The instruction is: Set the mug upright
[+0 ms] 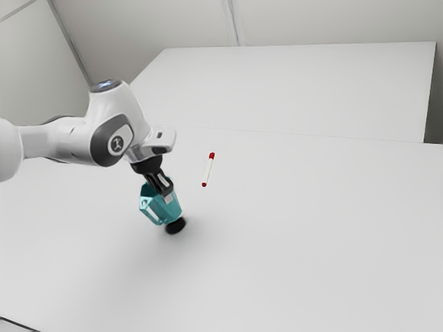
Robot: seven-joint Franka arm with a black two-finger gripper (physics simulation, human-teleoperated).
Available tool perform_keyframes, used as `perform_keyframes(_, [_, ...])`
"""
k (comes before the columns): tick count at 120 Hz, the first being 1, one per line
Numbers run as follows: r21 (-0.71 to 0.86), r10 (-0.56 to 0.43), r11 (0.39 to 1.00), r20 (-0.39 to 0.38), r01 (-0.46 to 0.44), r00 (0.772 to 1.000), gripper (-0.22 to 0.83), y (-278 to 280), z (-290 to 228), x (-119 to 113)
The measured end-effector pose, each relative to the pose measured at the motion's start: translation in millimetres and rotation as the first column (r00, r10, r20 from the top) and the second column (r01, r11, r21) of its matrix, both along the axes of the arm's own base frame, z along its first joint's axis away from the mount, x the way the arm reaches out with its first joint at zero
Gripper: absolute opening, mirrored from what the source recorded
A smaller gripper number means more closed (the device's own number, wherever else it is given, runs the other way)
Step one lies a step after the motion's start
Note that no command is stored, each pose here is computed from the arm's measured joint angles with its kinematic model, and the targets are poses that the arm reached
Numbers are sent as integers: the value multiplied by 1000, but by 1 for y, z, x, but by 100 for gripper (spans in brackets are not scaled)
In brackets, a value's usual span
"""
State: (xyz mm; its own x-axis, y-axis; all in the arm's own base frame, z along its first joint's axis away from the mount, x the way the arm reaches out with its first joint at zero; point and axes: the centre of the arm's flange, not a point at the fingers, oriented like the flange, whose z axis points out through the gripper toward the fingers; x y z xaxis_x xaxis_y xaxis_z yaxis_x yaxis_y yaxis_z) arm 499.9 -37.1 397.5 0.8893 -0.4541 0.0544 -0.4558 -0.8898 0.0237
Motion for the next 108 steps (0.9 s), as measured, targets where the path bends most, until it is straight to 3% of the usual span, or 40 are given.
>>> perform_keyframes(52, [70,150,986,40,-152,988,-17,-7,-21,-3])
perform_keyframes(108, [71,264,962,22,-265,964,-17,-13,-45,1])
